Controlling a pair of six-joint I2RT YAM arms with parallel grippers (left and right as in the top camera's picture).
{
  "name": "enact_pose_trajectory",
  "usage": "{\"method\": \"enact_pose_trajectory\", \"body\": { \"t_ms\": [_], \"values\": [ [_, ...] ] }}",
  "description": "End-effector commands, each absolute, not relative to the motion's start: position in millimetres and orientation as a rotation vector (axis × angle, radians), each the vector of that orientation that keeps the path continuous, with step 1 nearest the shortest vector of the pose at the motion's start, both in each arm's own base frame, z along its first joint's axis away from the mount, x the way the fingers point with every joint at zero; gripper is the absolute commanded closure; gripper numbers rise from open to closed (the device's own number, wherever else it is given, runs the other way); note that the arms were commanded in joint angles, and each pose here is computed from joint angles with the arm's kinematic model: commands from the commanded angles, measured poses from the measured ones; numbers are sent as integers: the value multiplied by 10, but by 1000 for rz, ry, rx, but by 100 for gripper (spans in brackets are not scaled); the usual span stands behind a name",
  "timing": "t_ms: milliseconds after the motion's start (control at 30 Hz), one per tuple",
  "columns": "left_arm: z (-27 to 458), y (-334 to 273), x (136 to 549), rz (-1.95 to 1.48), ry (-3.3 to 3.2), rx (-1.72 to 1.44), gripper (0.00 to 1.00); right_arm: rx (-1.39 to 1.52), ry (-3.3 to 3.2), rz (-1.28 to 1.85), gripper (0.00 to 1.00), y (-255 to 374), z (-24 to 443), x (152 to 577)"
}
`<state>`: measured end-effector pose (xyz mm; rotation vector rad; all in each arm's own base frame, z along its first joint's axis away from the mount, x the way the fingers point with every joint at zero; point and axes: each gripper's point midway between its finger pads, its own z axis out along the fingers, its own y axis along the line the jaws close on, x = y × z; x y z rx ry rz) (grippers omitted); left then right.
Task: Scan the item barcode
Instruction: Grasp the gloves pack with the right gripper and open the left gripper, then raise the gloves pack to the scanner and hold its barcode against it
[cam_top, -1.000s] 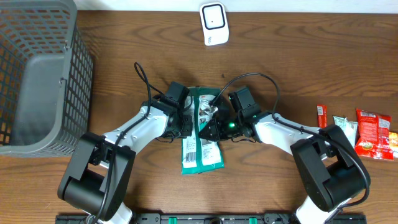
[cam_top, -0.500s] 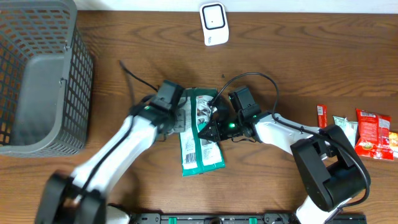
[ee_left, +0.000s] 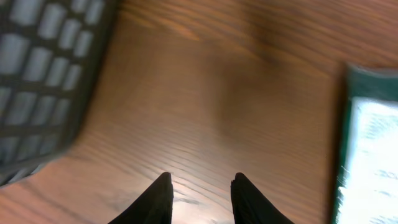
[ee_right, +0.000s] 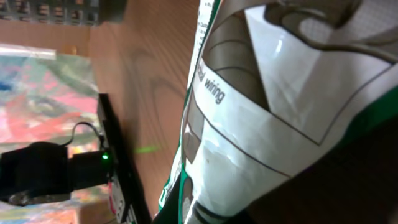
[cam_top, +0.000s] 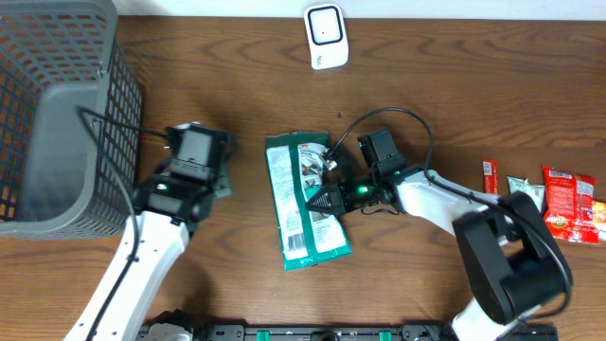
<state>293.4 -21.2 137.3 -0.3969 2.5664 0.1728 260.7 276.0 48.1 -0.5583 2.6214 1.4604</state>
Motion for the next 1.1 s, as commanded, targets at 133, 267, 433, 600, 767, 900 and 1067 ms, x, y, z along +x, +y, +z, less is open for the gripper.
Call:
{"method": "enact_pose_trajectory", "body": {
  "t_ms": [133, 267, 433, 600, 767, 900, 1067],
  "values": [
    [1345, 205, 2917, 227, 2548, -599, 62, -609, 2526, 925, 99, 2346, 889, 2894],
    [1341, 270, 2909, 234, 2543, -633, 15, -613, 2497, 803, 99, 2200, 1070, 2890],
    [1341, 271, 2908, 235, 2543, -632, 15, -595, 2522, 709, 99, 2071, 1215, 2873],
    [1341, 271, 2908, 235, 2543, -632, 15, -580, 2533, 477, 99, 1861, 1624, 3071],
    [1341, 271, 2908, 235, 2543, -632, 15, -546, 2461, 346, 99, 1738, 2365, 3247],
    [1341, 271, 2908, 235, 2543, -632, 15, -515, 2424, 236, 99, 1607, 2885, 3332],
    [1341, 271, 2908, 235, 2543, -632, 15, -578, 2407, 178, 99, 1622, 3349, 3468]
  ]
}}
